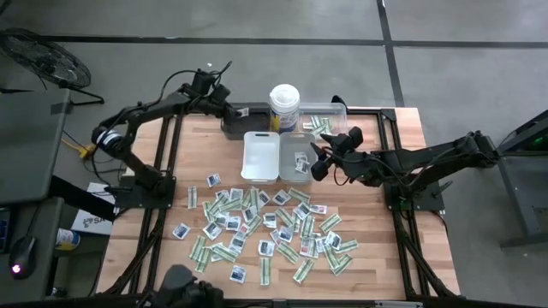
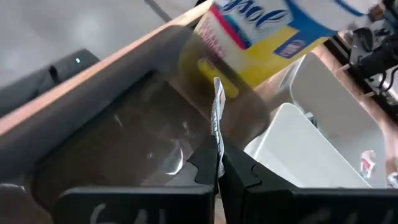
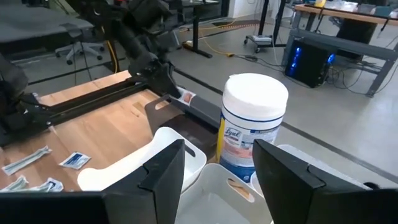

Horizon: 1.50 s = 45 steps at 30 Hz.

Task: Pick & Place First Aid Supplies
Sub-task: Put the ointment into the black transparent bin, then put the alcohol wipe into the white bin

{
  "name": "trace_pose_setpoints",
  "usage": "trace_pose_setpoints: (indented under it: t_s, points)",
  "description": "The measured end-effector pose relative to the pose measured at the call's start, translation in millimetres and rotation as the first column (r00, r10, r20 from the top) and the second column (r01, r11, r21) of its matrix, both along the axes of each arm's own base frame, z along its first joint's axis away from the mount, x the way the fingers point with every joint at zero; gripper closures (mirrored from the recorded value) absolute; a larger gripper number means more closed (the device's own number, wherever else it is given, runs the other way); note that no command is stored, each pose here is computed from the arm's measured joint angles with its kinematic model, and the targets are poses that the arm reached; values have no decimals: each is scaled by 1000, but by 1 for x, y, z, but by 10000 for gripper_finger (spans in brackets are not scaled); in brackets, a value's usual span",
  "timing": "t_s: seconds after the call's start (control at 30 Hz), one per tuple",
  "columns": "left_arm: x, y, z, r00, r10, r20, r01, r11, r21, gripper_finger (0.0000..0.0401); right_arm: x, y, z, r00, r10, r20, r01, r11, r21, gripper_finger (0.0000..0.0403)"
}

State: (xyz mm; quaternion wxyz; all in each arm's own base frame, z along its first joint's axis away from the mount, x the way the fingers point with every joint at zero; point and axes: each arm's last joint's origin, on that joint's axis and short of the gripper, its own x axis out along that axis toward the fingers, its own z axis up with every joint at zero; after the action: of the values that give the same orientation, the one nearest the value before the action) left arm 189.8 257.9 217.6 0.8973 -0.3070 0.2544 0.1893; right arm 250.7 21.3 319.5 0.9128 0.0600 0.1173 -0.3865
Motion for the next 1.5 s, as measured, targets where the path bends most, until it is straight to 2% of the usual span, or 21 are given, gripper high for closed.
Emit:
trace_pose_setpoints:
  t_s: [0.13,0.27,0.6,0.7,0.93,1.17,1.37,1.5]
  points:
    - [-2,7,-14,1000,2,-16,-3,999,-50,400,-1,0,-1,1000,-8,4,8,1000,18,219]
    - [-1,8,-16,999,5,-43,-5,1000,-12,385,-1,0,-2,1000,-16,12,15,999,36,219]
    - [-1,8,-16,997,-10,-71,13,999,47,279,-1,0,-3,1000,-19,24,18,998,54,219]
    - [-1,8,-16,997,-23,-76,28,997,66,258,-1,0,-3,1000,-11,23,9,998,59,219]
    - [-4,3,-5,993,-79,-85,91,985,148,253,-1,0,-3,1000,-4,23,2,998,64,219]
    - [-25,-28,29,973,-138,-183,177,960,218,266,-1,1,-3,1000,14,21,-16,997,73,219]
    - [-52,-75,55,914,-190,-358,277,937,212,268,0,1,-3,999,37,19,-38,996,84,219]
    - [-64,-105,68,877,-216,-430,332,919,215,268,0,1,-3,999,41,17,-42,996,84,219]
